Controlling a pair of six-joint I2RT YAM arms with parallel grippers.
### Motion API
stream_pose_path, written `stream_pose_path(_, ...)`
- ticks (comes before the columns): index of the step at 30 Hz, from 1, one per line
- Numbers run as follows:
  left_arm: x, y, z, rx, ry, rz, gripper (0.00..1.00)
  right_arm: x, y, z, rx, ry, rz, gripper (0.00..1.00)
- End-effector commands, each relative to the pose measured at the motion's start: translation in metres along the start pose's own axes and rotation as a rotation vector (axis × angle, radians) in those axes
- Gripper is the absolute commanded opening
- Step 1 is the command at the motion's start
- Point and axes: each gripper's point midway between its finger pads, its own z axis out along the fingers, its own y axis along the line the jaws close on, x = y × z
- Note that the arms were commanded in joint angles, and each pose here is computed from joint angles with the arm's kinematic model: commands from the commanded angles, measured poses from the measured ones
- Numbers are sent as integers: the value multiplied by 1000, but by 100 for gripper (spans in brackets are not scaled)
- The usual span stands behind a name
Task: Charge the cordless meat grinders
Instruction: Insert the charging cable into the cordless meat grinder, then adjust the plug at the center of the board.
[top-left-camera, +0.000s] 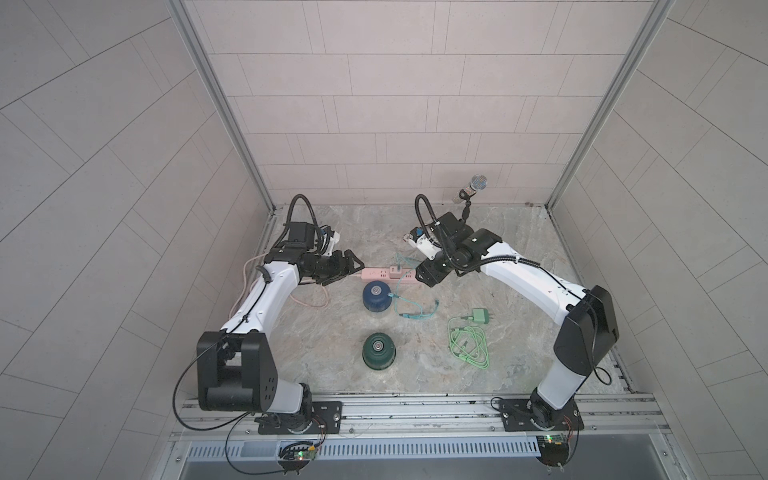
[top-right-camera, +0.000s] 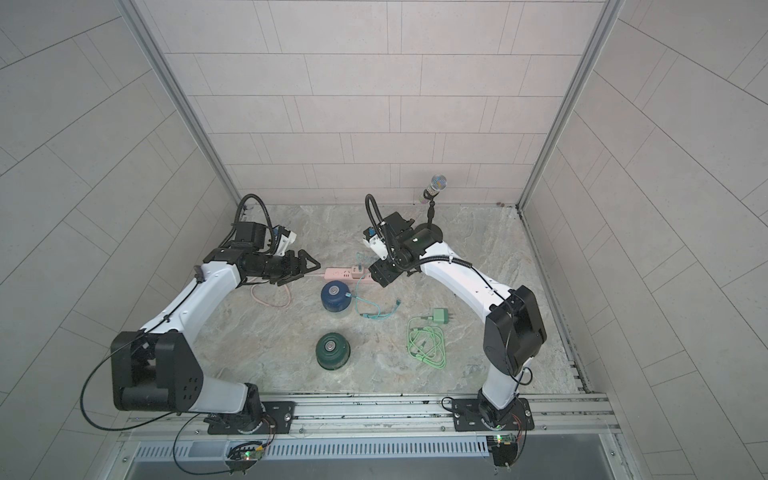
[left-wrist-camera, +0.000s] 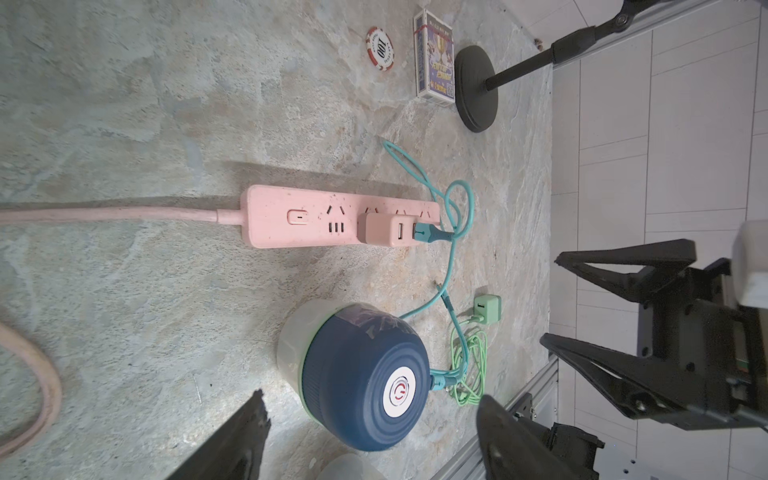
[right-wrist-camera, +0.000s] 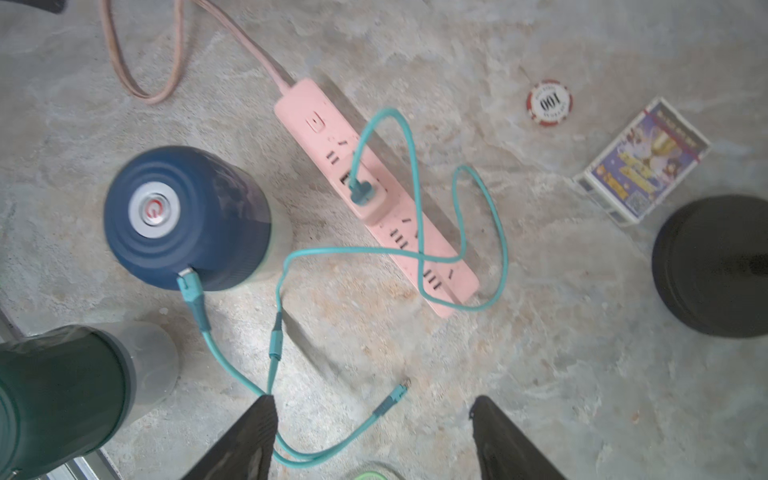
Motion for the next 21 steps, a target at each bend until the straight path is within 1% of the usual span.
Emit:
stream_pose_path(1, -7, -3, -4, 13, -53, 27, 84, 4, -23, -12, 54, -45, 130, 77)
stream_pose_path(7, -12, -6, -5, 19, -74, 56, 82, 33, -49, -8, 114, -6, 266, 77)
stream_pose_path(12, -19, -9, -7, 13, -97, 83, 81, 73, -78, -11, 185, 39, 511, 77)
stream_pose_path(15, -20, -15, -4, 26, -104, 111, 81, 97, -82, -11, 231, 79, 541, 77)
stream_pose_path(21, -22, -25, 4, 37, -93, 151, 80, 142, -86, -10, 306, 231, 567, 77)
